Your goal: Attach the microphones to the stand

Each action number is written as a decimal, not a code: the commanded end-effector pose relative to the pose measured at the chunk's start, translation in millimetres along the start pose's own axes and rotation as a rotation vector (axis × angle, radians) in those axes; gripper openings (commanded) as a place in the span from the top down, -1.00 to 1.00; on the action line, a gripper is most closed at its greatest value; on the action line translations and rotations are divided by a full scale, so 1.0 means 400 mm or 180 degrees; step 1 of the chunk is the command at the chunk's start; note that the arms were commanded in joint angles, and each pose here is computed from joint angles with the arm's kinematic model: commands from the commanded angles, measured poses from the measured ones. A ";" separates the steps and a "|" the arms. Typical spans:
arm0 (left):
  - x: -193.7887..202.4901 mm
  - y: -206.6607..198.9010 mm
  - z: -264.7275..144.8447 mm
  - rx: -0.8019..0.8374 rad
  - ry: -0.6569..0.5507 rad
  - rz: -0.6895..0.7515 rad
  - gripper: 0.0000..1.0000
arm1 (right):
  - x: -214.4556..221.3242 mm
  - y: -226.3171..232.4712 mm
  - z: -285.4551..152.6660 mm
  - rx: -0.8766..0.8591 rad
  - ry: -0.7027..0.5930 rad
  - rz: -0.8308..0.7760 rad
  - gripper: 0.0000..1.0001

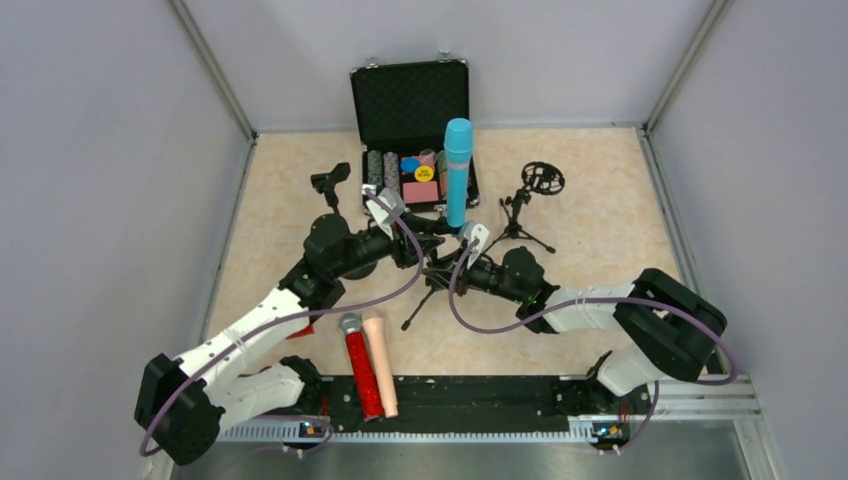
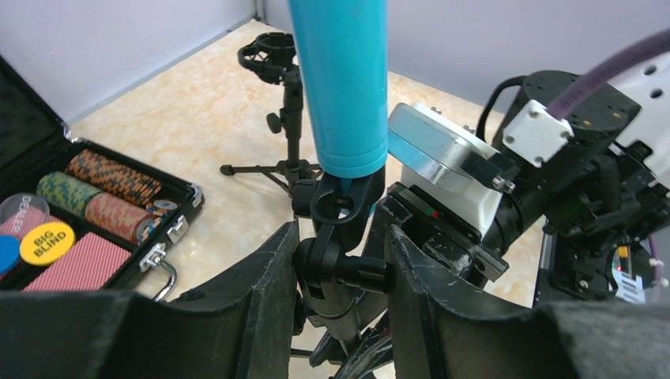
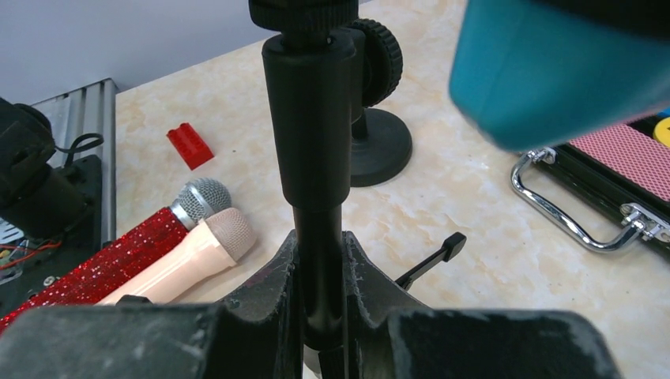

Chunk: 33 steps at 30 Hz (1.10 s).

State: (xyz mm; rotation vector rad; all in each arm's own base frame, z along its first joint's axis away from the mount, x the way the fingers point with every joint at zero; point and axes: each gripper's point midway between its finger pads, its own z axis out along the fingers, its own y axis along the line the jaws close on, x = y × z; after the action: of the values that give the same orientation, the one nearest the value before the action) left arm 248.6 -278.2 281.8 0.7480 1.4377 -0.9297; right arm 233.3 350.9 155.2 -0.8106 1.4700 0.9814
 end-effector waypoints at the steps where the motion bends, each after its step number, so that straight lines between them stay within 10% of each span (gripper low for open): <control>1: -0.270 -0.098 -0.049 0.0525 -0.1064 0.0997 1.00 | 0.102 0.006 -0.033 -0.0006 0.0434 0.0280 1.00; 33: -0.281 0.220 -0.099 -0.1922 -0.0647 0.0002 1.00 | 0.110 -0.107 -0.072 0.0837 0.0606 0.0108 1.00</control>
State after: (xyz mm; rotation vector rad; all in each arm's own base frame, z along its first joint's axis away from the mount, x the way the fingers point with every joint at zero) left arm 276.2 -246.4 277.7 0.5078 1.6760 -0.7182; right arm 245.1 340.9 159.0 -0.7758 1.5131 0.8715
